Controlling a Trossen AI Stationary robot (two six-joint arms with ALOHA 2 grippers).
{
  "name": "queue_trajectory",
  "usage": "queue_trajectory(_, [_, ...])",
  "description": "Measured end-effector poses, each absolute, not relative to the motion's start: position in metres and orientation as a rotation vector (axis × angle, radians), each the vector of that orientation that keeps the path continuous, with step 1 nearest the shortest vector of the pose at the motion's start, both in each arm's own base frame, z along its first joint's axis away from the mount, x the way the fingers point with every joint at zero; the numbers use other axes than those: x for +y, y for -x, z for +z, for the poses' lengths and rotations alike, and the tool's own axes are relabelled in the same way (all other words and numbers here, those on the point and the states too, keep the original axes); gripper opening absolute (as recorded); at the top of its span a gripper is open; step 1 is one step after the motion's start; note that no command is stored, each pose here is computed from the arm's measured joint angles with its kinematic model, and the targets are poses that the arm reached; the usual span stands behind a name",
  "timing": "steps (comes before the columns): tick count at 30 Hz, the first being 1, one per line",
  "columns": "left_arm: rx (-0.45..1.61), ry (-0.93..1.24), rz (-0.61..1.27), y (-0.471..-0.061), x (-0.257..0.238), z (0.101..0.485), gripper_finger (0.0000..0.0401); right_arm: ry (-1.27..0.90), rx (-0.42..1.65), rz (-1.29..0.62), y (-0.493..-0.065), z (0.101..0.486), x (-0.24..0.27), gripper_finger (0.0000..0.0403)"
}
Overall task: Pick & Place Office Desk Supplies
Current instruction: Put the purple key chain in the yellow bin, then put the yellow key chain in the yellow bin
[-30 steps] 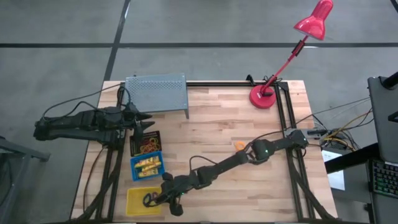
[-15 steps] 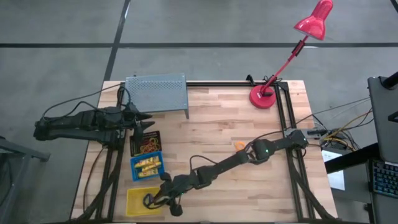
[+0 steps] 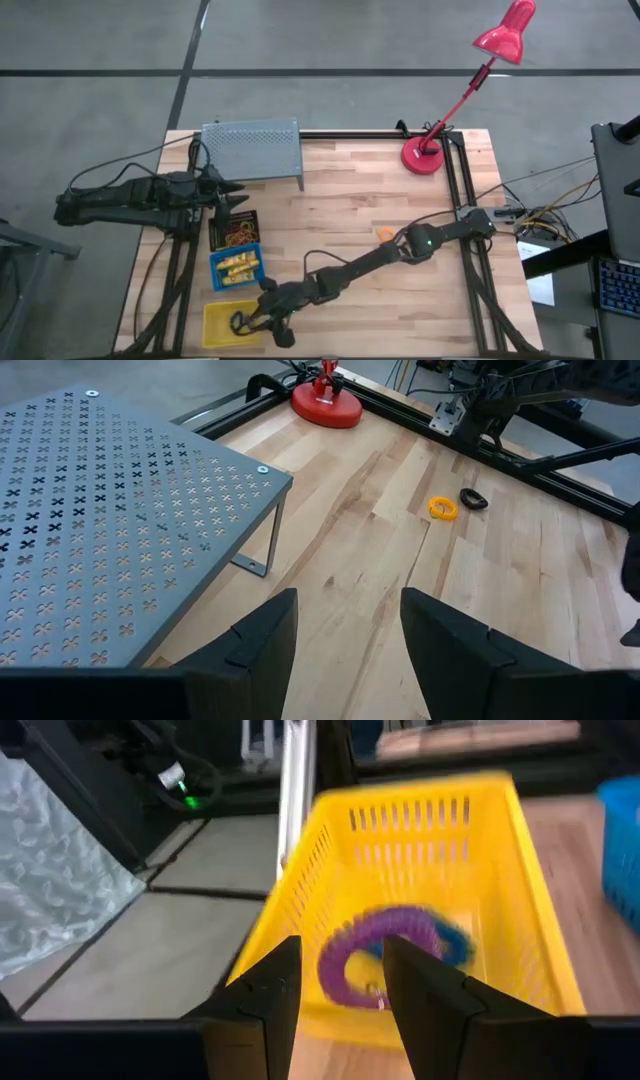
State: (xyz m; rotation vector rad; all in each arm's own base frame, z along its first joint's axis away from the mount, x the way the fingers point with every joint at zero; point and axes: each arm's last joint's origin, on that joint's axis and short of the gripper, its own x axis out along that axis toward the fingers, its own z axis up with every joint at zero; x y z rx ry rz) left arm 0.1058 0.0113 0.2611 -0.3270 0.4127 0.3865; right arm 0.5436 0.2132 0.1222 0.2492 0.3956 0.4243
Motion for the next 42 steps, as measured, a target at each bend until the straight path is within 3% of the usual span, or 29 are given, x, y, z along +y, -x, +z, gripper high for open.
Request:
queue_trajectory(12, [0.413,0.327,0.387,-0.106,0.011,0.261,0.0184,-0.138,0.415,0.425,-0.548,0.14,0.214,0.0144])
queue_trajectory(18, [0.413,0.327,0.387,-0.106,0.011,0.261,0.0184,-0.146,0.285,0.342,-0.552,0.154,0.213,0.0144])
queue_trajectory(26, [0.413,0.327,0.386,-0.106,0.011,0.261,0.0184,-0.135,0.282,0.215,-0.546,0.183,0.208,0.0144])
queue_trajectory(35, [0.413,0.327,0.387,-0.106,0.011,0.261,0.0184,-0.074,0.422,0.14,-0.506,0.235,0.191,0.0144])
queue_trajectory(42, [0.412,0.327,0.387,-0.106,0.011,0.261,0.0184,-0.117,0.476,0.058,-0.448,0.252,0.169,0.0144])
